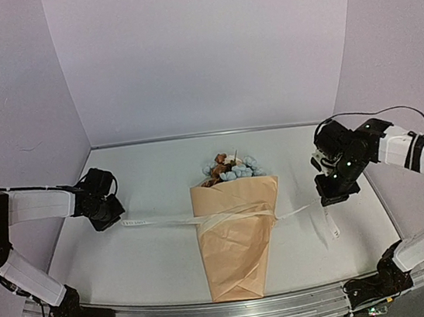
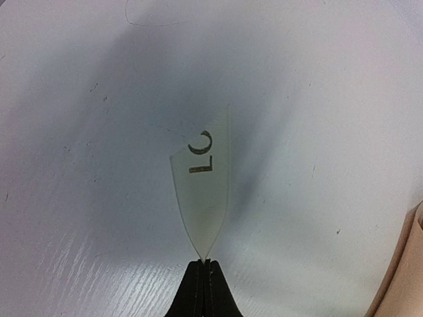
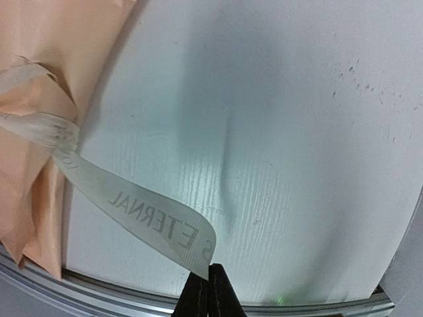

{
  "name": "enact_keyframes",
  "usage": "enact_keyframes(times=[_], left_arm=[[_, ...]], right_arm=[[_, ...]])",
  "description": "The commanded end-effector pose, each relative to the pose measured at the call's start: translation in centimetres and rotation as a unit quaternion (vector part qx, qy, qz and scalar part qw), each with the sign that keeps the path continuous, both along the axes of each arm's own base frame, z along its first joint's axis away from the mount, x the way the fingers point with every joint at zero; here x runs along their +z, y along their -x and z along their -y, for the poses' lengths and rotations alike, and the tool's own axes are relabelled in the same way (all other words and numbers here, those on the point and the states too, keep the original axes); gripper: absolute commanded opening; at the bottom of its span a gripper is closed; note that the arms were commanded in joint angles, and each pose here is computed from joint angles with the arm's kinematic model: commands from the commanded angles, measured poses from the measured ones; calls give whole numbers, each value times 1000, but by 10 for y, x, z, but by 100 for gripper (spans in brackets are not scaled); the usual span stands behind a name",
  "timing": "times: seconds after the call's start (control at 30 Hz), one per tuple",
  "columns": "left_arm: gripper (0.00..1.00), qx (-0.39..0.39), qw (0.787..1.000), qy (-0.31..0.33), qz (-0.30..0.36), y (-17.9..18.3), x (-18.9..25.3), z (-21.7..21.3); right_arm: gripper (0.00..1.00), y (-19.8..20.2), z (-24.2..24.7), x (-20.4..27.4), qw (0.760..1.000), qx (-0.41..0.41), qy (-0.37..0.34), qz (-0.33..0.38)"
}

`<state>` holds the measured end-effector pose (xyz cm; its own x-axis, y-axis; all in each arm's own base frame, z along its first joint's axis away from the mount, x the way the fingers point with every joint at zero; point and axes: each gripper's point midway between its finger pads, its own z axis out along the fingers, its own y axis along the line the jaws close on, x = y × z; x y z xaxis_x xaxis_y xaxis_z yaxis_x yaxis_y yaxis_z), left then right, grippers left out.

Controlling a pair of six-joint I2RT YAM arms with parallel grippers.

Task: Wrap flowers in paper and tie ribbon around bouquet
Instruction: Adjust the ribbon on the folded bouquet.

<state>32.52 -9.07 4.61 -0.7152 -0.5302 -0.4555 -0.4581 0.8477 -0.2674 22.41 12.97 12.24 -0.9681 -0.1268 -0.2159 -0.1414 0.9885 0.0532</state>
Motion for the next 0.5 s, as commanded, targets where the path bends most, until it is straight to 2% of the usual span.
enact_keyframes(times=[0.0,0.33,0.47], left_arm=[[0,-38,999,21,31,-20,15,16],[0,-131,987,73,56,-35,30,63],[0,-188,972,115,76,-39,50,101]], right_arm=[[0,11,-4,31,999,12,-30,1],[0,12,-11,81,995,52,-43,72],[0,10,-6,97,992,65,-28,100]])
